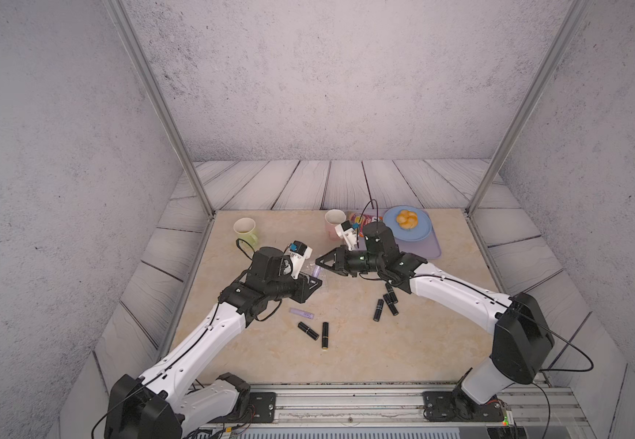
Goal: Arrange the lipsticks in the organizer
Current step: Pick up the lipstick at the center of the board, then place the lipstick in the storage box.
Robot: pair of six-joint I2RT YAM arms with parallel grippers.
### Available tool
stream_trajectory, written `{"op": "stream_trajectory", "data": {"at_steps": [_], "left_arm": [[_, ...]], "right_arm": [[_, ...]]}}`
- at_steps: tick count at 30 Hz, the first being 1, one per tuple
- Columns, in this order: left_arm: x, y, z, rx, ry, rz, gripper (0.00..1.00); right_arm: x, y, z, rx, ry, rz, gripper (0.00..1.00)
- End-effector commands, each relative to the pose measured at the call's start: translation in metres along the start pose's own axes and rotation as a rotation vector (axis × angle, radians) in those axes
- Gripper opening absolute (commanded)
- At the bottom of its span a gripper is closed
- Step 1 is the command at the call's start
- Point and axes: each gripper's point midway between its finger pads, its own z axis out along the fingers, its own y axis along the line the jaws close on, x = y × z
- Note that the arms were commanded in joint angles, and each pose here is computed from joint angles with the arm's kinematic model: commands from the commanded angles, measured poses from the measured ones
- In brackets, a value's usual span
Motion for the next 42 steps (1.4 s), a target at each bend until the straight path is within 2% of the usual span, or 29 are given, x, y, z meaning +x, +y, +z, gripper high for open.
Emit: {"op": "stream_trajectory", "data": {"at_steps": [1, 2, 3, 5, 7, 9, 11, 15, 16, 19, 23, 29, 42], "left_arm": [[-0.015, -0.007, -0.006, -0.009, -0.033, 0.047, 0.00], [-0.016, -0.004, -0.007, -0.029, -0.034, 0.042, 0.01], [-0.017, 0.000, -0.008, -0.053, -0.037, 0.033, 0.09], [-0.023, 0.015, -0.016, -0.159, -0.061, -0.007, 0.36], [-0.030, 0.029, -0.030, -0.251, -0.101, -0.049, 0.53], [-0.035, 0.040, -0.046, -0.320, -0.131, -0.084, 0.64], [-0.038, 0.060, -0.062, -0.428, -0.143, -0.132, 0.71], [-0.025, 0.131, -0.103, -0.712, -0.090, -0.383, 0.73], [-0.022, 0.144, -0.110, -0.746, -0.079, -0.441, 0.72], [-0.014, 0.167, -0.119, -0.760, -0.088, -0.566, 0.70], [-0.012, 0.180, -0.125, -0.773, -0.145, -0.611, 0.69], [-0.002, 0.185, -0.119, -0.763, -0.128, -0.632, 0.68], [0.000, 0.186, -0.116, -0.750, -0.127, -0.630, 0.67]], "right_arm": [[-0.006, 0.005, 0.001, -0.027, -0.024, 0.009, 0.15], [-0.008, 0.005, 0.001, -0.028, -0.034, 0.012, 0.14], [-0.011, 0.004, 0.000, -0.028, -0.047, 0.017, 0.13], [-0.023, 0.000, -0.003, -0.027, -0.096, 0.020, 0.10], [-0.044, -0.008, -0.010, -0.009, -0.173, 0.025, 0.08], [-0.067, -0.020, -0.018, 0.035, -0.273, 0.008, 0.07], [-0.084, -0.029, -0.023, 0.103, -0.367, -0.073, 0.06], [-0.097, -0.049, -0.005, 0.318, -0.484, -0.325, 0.02], [-0.095, -0.050, 0.004, 0.360, -0.486, -0.394, 0.02], [-0.086, -0.049, 0.032, 0.464, -0.479, -0.589, 0.02], [-0.073, -0.046, 0.069, 0.496, -0.473, -0.738, 0.01], [-0.063, -0.067, 0.112, 0.508, -0.421, -0.752, 0.01], [-0.059, -0.088, 0.147, 0.513, -0.366, -0.745, 0.01]]}}
